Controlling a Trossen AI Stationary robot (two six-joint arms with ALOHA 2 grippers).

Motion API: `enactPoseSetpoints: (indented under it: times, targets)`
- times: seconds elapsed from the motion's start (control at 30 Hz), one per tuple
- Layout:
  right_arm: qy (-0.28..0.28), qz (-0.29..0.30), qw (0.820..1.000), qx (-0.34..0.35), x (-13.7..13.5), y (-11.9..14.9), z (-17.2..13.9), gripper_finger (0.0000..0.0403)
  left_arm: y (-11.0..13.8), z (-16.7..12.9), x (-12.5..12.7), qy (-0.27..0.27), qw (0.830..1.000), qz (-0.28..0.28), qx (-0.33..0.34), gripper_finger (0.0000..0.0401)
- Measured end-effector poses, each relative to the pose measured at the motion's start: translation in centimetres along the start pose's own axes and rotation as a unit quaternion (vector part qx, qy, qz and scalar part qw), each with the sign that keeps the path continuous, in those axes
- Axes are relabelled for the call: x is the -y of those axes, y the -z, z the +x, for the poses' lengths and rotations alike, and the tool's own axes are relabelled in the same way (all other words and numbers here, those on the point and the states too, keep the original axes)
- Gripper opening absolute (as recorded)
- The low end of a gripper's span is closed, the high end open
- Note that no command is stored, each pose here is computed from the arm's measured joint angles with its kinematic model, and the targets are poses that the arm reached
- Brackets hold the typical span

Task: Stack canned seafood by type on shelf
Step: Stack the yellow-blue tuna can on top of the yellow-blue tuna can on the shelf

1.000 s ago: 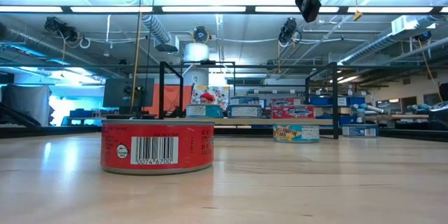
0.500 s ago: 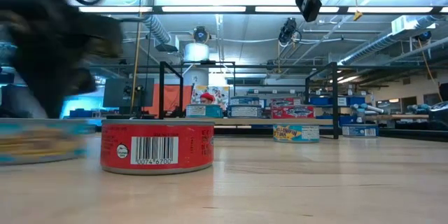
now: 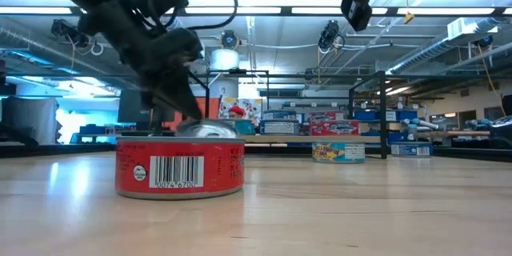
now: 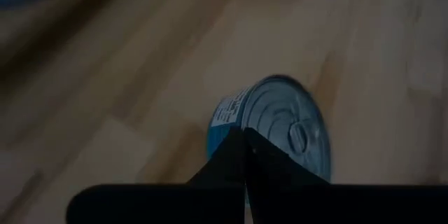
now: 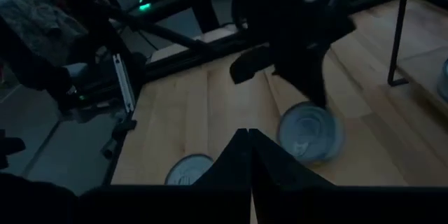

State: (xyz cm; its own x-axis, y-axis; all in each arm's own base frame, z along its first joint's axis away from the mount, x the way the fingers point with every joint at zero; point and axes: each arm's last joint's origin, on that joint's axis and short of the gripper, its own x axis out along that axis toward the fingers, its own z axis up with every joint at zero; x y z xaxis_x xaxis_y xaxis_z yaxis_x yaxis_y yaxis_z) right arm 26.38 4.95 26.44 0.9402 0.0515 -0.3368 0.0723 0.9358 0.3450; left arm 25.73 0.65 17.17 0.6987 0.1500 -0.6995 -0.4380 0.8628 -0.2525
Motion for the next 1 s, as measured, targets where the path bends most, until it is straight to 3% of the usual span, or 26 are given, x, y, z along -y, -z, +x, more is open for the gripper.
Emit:
enactPoseSetpoints:
  times: [0.33,0.53,0.83,1.0]
  targets:
    - [-0.005,0.017,1.0,-0.003,-0.4,0.1,-0.1,0.0003,1.1,2.6,0.4,0.064,0.998,-0.025,-0.015,0.0]
    - [-0.001,0.022,1.0,-0.006,-0.3,0.2,-0.1,0.0003,1.2,3.9,1.6,0.094,0.994,-0.046,0.023,0.0]
    - [0.002,0.011,0.999,-0.04,-0.4,1.9,1.9,0.0013,-0.2,3.9,2.7,0.125,0.984,0.026,0.123,0.0036]
    - [0.0,-0.002,0.997,-0.073,-0.9,3.2,3.9,0.0016,-0.2,4.1,1.8,0.08,0.989,0.04,0.117,0.007]
